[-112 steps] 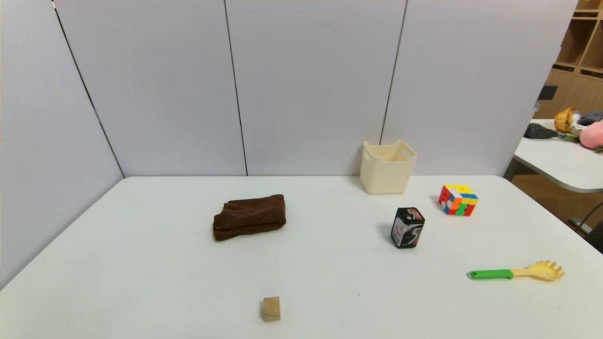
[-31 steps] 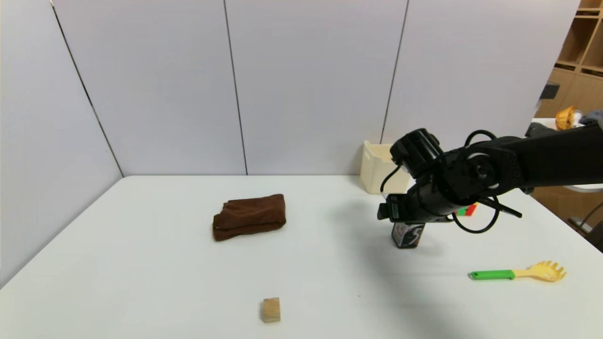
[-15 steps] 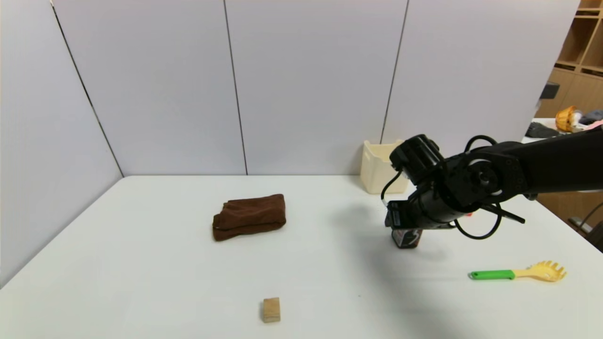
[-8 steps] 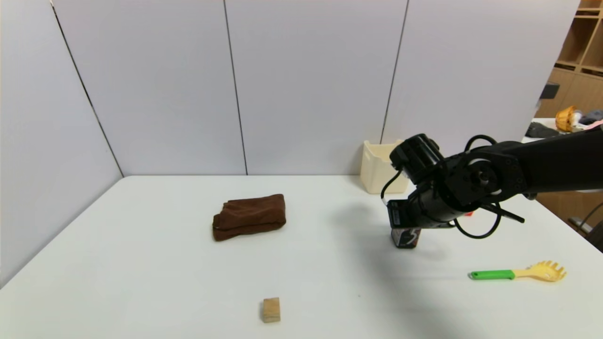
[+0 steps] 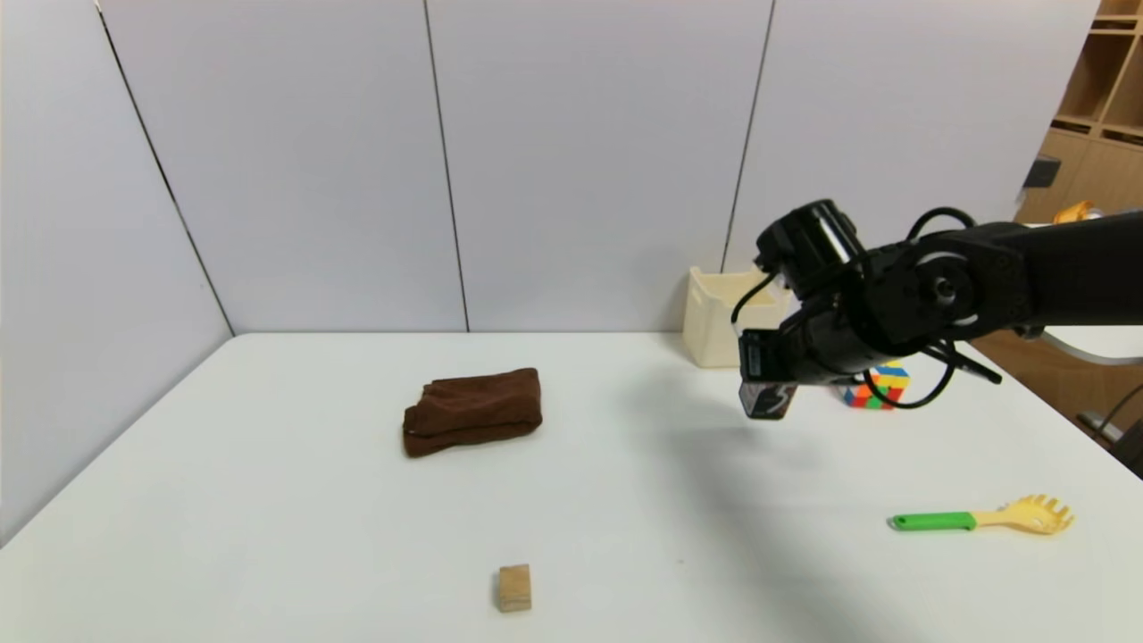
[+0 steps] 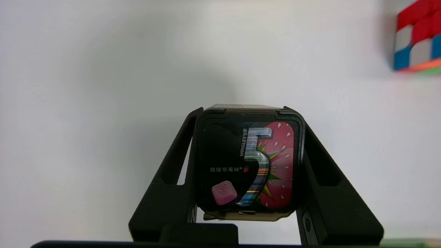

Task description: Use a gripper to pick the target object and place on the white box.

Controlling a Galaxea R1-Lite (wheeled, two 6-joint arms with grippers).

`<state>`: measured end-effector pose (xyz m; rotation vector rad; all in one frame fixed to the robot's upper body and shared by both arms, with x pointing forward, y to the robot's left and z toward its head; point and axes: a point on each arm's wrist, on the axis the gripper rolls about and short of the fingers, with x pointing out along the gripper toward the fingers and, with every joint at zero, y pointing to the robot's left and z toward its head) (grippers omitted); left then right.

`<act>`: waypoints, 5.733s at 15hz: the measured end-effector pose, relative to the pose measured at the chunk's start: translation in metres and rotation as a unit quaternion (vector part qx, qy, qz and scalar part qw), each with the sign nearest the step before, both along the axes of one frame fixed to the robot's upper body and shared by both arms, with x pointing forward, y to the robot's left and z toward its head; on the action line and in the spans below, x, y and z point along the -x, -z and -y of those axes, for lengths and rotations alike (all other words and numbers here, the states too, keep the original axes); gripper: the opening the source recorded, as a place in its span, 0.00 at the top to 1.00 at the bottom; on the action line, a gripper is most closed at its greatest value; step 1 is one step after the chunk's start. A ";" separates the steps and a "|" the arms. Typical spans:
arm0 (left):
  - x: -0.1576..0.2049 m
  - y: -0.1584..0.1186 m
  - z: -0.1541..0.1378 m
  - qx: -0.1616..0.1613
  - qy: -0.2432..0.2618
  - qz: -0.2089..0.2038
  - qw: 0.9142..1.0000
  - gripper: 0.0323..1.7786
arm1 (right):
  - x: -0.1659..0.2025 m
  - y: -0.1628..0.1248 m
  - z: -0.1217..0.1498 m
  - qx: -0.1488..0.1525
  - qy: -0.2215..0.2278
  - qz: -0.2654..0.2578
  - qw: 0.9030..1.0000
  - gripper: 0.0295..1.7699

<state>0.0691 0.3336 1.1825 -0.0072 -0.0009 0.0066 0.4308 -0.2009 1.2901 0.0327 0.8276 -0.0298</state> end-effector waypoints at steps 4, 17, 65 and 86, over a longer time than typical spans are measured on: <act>0.000 0.000 0.000 0.000 0.000 0.000 1.000 0.05 | -0.027 -0.045 0.010 -0.024 0.016 0.087 0.996 0.59; 0.000 0.000 0.000 0.000 0.000 0.000 1.000 0.05 | -0.103 -0.029 0.008 -0.042 0.038 0.167 0.984 0.59; 0.000 0.000 0.000 0.000 0.000 0.000 1.000 0.05 | 0.255 -0.092 0.118 -0.018 0.011 0.230 0.973 0.05; 0.000 0.000 0.000 0.000 0.000 0.000 1.000 0.05 | 0.361 0.104 0.134 0.103 -0.086 0.406 0.904 0.04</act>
